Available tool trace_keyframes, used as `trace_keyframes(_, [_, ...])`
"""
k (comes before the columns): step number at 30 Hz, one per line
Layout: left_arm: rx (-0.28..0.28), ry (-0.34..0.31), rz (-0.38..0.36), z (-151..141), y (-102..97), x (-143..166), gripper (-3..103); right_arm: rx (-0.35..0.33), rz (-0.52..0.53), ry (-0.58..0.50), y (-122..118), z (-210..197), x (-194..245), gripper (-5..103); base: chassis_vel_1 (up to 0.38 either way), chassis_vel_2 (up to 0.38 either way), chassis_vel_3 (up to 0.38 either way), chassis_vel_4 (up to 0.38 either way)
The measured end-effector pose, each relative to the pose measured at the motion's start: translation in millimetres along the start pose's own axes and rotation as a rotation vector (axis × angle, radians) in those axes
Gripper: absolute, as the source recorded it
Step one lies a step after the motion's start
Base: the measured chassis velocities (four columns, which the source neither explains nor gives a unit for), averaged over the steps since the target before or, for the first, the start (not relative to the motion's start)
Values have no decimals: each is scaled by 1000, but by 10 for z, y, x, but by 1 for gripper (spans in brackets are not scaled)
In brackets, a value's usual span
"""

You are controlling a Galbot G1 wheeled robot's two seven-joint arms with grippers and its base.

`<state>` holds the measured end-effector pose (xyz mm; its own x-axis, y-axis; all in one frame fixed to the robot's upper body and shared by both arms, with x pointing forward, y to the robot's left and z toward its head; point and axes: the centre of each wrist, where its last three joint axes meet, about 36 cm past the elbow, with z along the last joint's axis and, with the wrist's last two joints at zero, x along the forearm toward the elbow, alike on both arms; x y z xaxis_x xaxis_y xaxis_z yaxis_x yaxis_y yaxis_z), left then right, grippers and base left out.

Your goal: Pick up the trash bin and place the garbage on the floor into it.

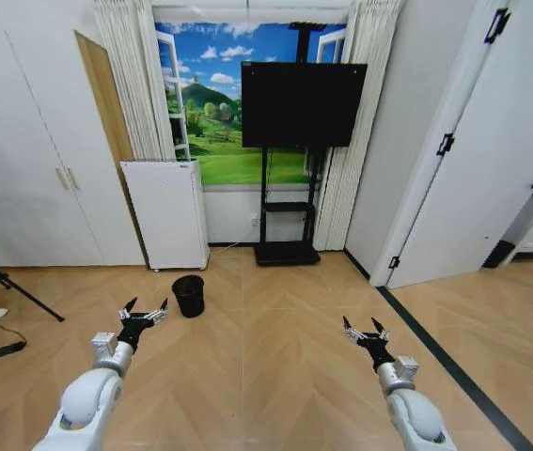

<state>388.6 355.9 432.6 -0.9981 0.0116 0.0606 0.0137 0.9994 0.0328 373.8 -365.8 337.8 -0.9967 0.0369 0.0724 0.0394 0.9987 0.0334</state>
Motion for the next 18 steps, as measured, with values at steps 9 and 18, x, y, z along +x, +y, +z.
trace_keyframes(9, [0, 0, -1, -1, 2, 0, 100, 0, 1, 1, 0, 0, 0, 100, 0, 0, 0, 0])
trace_keyframes(18, [-1, 0, -1, -3, 3, 0, 100, 0, 1, 1, 0, -2, 0, 100, 0, 0, 0, 0])
